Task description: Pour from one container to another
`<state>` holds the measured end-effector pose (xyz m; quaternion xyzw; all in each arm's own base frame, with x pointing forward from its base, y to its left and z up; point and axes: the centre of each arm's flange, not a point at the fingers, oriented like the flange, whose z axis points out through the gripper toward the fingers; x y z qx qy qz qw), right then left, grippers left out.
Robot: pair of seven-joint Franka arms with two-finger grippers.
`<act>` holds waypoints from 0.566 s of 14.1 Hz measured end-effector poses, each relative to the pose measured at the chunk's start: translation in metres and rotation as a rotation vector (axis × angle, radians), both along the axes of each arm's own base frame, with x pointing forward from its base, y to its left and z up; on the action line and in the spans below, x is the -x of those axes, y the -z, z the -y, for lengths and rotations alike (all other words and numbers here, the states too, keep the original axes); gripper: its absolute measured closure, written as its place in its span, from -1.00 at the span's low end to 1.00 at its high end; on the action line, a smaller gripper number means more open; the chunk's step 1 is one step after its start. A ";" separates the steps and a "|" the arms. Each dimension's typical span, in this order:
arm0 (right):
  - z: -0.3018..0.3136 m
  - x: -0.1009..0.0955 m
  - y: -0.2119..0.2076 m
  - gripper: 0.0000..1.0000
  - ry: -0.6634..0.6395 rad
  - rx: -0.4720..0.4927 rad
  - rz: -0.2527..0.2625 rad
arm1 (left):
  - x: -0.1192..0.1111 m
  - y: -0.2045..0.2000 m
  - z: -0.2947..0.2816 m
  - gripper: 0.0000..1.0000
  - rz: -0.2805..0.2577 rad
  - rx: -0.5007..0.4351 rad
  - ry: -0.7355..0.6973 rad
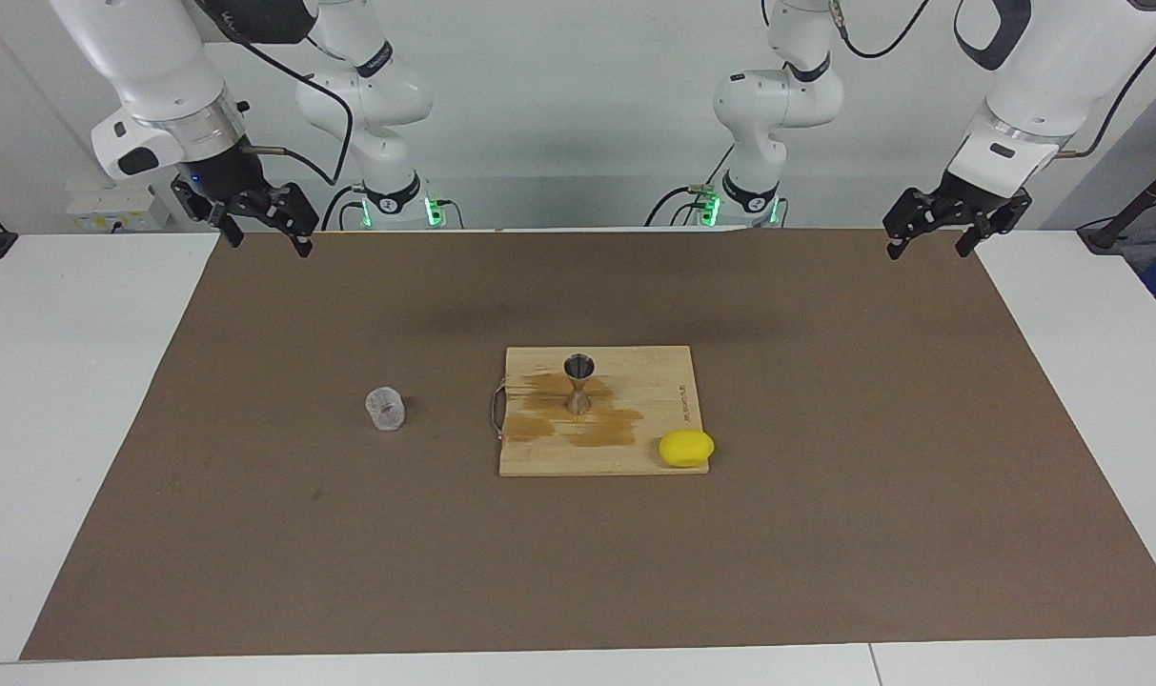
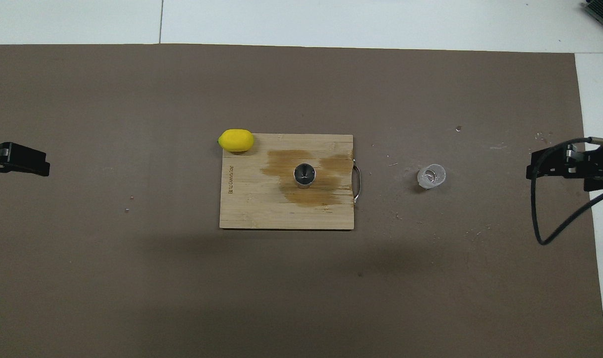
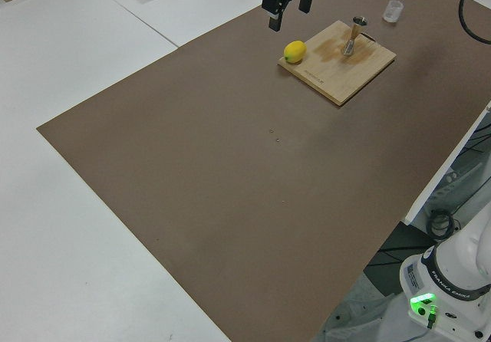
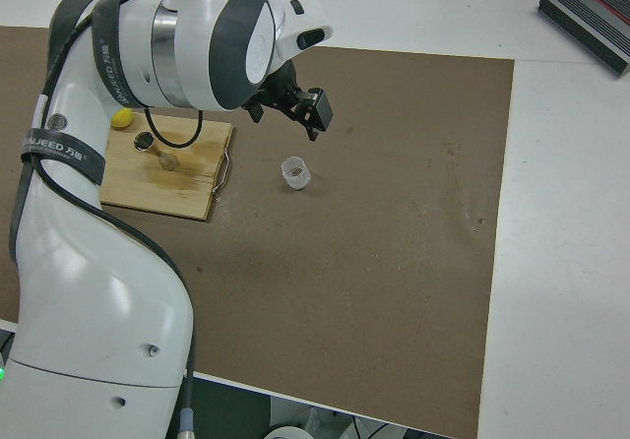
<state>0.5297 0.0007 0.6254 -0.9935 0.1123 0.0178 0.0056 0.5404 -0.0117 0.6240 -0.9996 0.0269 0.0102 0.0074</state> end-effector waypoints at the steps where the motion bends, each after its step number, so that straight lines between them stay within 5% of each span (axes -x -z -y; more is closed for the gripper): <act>1: 0.000 0.000 0.000 -1.00 -0.002 0.005 0.001 | 0.000 0.000 0.000 -1.00 0.000 0.000 0.000; 8: 0.006 -0.001 -0.001 -1.00 -0.009 0.039 0.008 | 0.000 0.000 0.000 -1.00 0.000 0.000 0.000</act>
